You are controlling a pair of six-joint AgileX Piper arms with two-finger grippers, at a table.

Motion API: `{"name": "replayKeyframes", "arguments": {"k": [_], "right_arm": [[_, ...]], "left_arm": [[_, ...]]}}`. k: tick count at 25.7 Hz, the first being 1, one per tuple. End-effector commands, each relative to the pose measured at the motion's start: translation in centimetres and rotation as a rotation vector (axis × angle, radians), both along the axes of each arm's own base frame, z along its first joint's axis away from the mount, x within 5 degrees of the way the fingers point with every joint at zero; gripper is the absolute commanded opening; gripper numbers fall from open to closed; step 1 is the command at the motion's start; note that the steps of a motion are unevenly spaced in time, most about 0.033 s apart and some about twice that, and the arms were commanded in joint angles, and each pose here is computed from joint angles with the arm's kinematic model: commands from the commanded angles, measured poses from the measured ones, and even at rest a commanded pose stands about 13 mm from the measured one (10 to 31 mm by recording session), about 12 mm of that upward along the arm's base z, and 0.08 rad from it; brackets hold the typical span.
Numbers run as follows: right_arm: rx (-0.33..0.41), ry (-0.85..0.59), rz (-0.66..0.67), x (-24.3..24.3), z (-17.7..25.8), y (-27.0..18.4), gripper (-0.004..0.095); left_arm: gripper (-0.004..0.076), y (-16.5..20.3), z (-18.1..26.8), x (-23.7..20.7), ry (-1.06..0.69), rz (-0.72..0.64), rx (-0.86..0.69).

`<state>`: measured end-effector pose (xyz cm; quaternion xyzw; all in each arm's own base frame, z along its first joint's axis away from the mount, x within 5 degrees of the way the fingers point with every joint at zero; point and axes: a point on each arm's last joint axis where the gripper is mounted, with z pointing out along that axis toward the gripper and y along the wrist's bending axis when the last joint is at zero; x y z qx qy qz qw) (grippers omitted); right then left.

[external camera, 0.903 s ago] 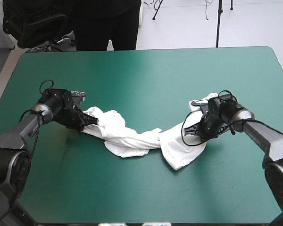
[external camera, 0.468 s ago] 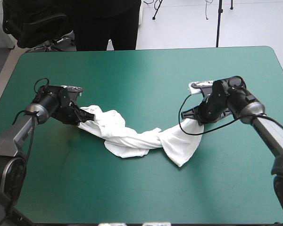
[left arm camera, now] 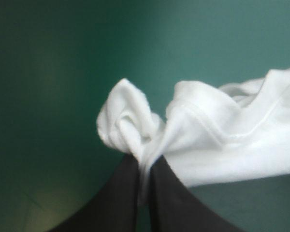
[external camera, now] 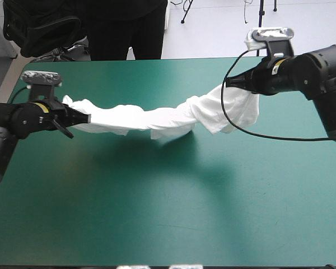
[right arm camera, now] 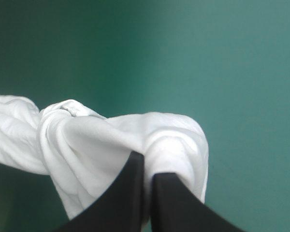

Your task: Fold the cloth

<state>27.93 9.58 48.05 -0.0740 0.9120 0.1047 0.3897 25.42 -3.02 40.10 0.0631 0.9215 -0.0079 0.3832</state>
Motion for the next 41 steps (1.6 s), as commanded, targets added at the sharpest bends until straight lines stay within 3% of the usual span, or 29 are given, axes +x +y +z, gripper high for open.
{"name": "replayKeyframes", "arguments": {"k": [1, 5, 10, 21, 28, 34, 41], "right_arm": [[0.048, -0.207, -0.025, -2.6, 5.1, -1.2, -0.0017], [0.089, -0.329, -0.028, -4.6, 8.4, -1.9, -0.0017], [0.134, -0.462, -0.028, -8.0, 11.6, -3.1, -0.0017], [0.154, -0.561, -0.023, -15.9, 13.7, -5.7, -0.0017], [0.152, -0.526, 0.014, -19.0, 12.1, -6.4, -0.0017], [0.158, -0.43, 0.048, -21.4, 8.3, -6.8, -0.0017], [0.158, -0.199, 0.039, -20.3, 1.8, -6.1, -0.0017]], "left_arm": [[-0.0009, 0.5, 7.2, -4.0, -0.288, -0.001, -0.034], [-0.0009, 1.1, 13.1, -8.1, -0.487, -0.004, -0.051], [-0.0009, 1.5, 17.2, -11.6, -0.609, -0.011, -0.061], [-0.0009, 0.6, 18.4, -16.0, -0.602, -0.142, -0.169], [-0.0009, 0.9, 16.9, -19.6, -0.568, -0.142, -0.194], [-0.0009, -0.5, 14.2, -21.1, -0.395, -0.26, -0.321], [-0.0009, -1.4, 8.1, -19.3, -0.152, -0.24, -0.413]]}}
